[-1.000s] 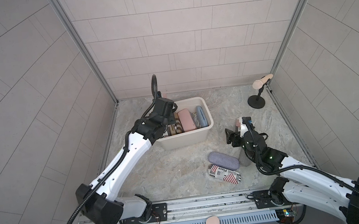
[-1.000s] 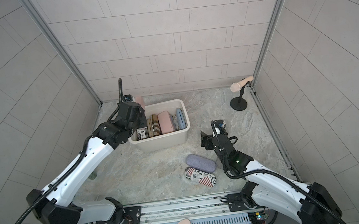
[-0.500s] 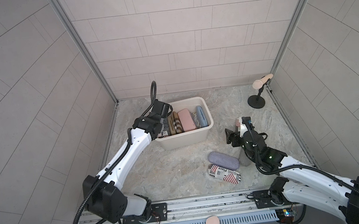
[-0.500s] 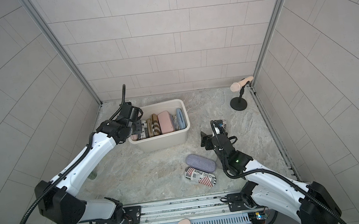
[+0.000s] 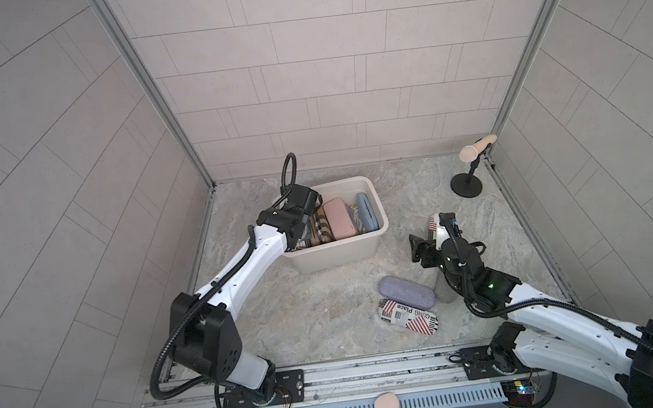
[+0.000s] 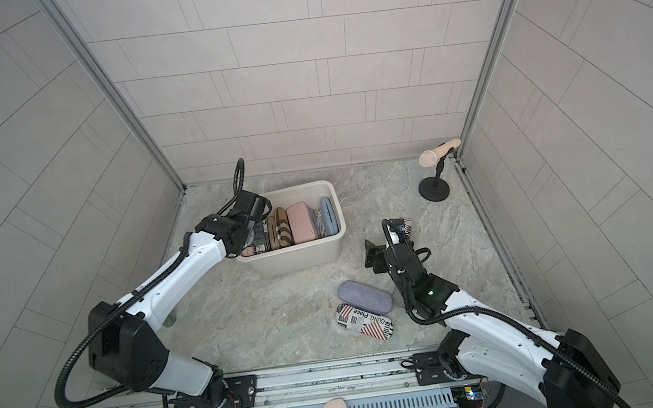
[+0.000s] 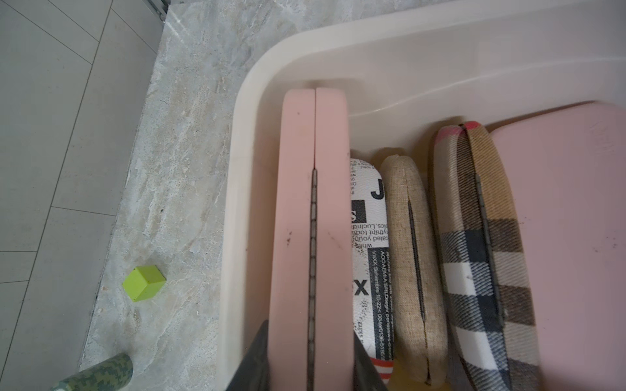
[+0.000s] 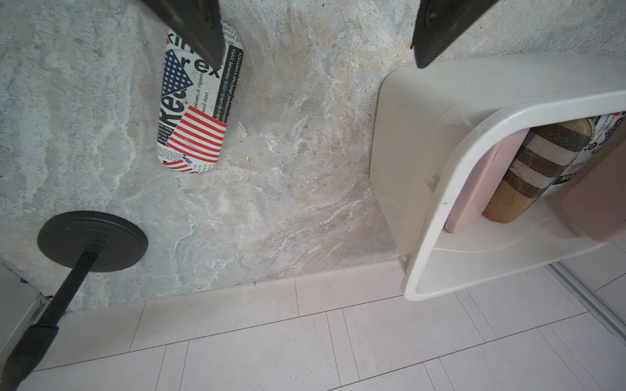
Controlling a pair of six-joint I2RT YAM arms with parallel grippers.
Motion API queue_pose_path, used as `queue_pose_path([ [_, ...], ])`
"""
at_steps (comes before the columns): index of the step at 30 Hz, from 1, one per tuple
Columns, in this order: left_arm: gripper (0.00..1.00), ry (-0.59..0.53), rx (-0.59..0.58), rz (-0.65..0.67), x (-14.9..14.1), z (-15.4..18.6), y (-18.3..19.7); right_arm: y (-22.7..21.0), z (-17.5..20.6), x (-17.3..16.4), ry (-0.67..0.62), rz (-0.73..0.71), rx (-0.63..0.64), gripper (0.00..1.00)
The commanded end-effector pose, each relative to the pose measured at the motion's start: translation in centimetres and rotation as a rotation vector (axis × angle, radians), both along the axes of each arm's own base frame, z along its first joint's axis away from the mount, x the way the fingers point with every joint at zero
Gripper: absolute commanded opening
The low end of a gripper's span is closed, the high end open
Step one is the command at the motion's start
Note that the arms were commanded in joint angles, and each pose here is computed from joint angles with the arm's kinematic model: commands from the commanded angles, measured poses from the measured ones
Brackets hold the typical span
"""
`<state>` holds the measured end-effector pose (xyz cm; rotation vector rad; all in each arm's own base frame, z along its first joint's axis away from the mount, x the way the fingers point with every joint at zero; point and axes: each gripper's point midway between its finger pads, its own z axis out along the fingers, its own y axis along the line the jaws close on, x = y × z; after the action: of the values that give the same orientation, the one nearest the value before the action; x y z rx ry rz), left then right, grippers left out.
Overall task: Put the glasses cases into the storage boxes
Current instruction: Place the glasses case in the storage box.
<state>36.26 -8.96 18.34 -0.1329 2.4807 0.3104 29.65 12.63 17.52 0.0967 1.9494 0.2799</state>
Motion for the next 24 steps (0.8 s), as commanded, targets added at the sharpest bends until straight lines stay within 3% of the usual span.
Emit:
queue_pose_path([
  [1, 0.38, -0.069, 0.082, 0.037, -0.2, 1.9, 0.4, 0.1, 1.2, 0.4, -0.022, -0.010, 0.004, 0.88],
  [3, 0.56, -0.076, 0.080, 0.000, -0.3, 2.5, -0.7, 0.2, 1.2, 0.4, -0.021, -0.008, 0.004, 0.88],
  [6, 0.69, -0.081, 0.036, -0.051, -0.5, 3.3, -2.5, 0.1, 1.1, 0.4, -0.019, -0.014, 0.000, 0.88],
  [13, 0.70, -0.111, -0.063, -0.122, -0.7, 4.8, -5.5, -0.1, 1.3, 0.4, -0.022, -0.021, -0.002, 0.88],
  [16, 0.65, -0.140, -0.137, -0.151, -0.8, 5.5, -7.1, -0.5, 1.3, 0.4, -0.020, -0.040, -0.003, 0.88],
  [20, 0.65, -0.181, -0.187, -0.312, -2.3, 5.9, -12.7, -2.3, 1.4, 0.0, -0.028, -0.131, -0.008, 0.88],
  [24, 0.66, -0.177, -0.159, -0.505, -5.1, 4.5, -18.7, -5.4, 1.5, -0.7, -0.038, -0.277, -0.016, 0.89],
])
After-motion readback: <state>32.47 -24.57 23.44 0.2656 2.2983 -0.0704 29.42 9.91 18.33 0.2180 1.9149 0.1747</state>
